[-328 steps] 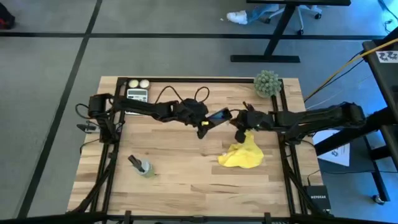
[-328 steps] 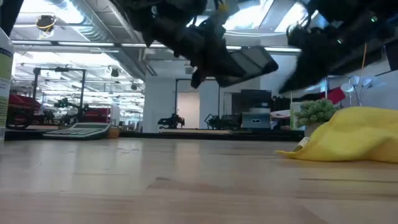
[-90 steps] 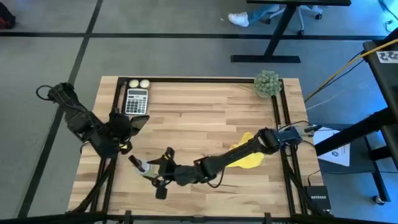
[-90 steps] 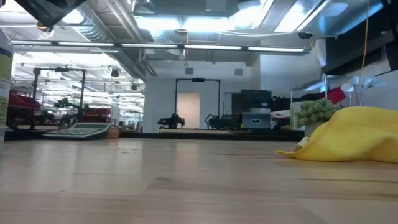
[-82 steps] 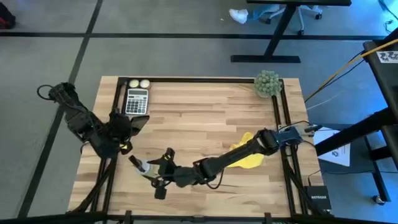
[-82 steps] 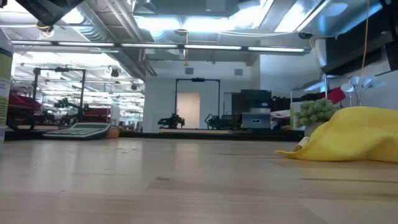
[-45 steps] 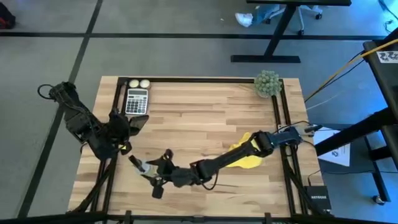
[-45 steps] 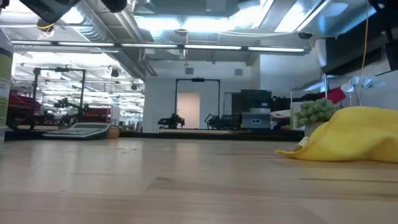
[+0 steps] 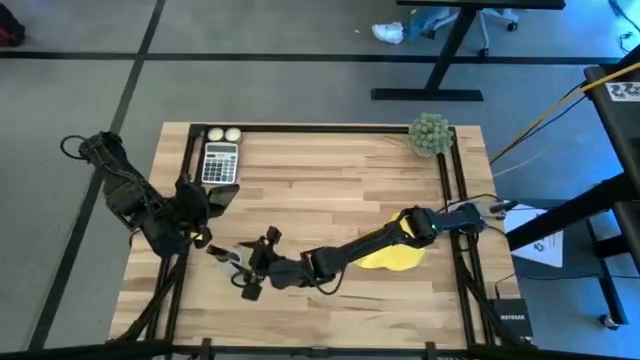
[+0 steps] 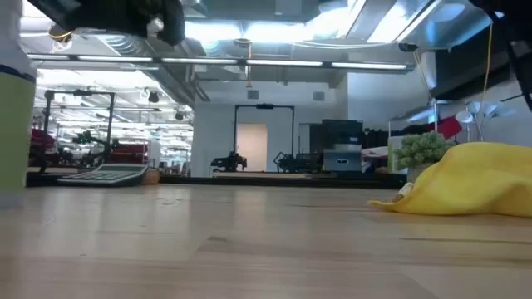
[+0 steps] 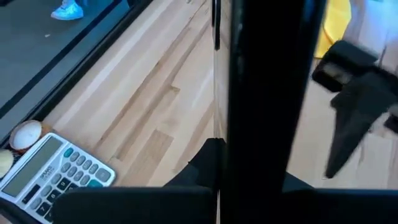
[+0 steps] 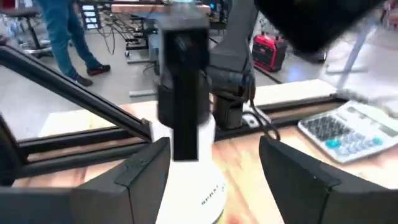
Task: Apply microfiber cloth
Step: Spray the black cellphone screen using the white spray bottle
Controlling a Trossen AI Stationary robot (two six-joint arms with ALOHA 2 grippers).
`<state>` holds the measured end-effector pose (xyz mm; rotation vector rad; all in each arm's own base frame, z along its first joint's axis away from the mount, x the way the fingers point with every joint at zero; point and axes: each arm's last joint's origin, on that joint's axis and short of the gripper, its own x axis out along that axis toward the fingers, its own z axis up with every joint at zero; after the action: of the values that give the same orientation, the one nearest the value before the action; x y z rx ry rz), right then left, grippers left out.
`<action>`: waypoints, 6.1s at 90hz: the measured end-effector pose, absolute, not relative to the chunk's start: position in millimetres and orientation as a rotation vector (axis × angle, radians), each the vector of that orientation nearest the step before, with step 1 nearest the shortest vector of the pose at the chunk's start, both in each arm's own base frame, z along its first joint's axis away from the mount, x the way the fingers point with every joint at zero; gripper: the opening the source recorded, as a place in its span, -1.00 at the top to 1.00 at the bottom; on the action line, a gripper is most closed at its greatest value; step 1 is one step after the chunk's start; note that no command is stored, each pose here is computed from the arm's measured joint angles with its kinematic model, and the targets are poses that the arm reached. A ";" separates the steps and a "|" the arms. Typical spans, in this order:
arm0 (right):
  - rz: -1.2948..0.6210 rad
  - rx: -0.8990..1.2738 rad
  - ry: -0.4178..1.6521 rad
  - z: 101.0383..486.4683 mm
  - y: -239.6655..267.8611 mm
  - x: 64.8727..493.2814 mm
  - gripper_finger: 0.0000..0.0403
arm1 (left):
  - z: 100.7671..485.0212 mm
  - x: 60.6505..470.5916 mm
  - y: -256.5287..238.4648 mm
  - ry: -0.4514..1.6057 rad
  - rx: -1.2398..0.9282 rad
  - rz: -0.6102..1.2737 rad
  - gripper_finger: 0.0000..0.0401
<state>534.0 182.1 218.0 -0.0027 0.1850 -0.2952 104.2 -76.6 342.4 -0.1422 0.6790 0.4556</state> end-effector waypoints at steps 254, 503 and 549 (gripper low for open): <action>-0.274 -0.072 0.587 200.7 163.3 467.5 -0.15 | 183.7 162.9 -186.7 0.793 -0.536 0.428 0.96; -0.121 0.066 0.706 199.7 182.9 453.5 -0.15 | 192.2 139.5 -221.6 0.486 -0.753 0.370 0.96; -0.113 0.173 0.691 195.2 197.4 451.6 -0.15 | 183.9 163.9 -196.4 0.437 -0.637 0.484 0.96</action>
<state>451.6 197.4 195.2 0.1732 0.6907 -0.1129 163.9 -196.4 183.9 -0.6369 0.4366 0.4844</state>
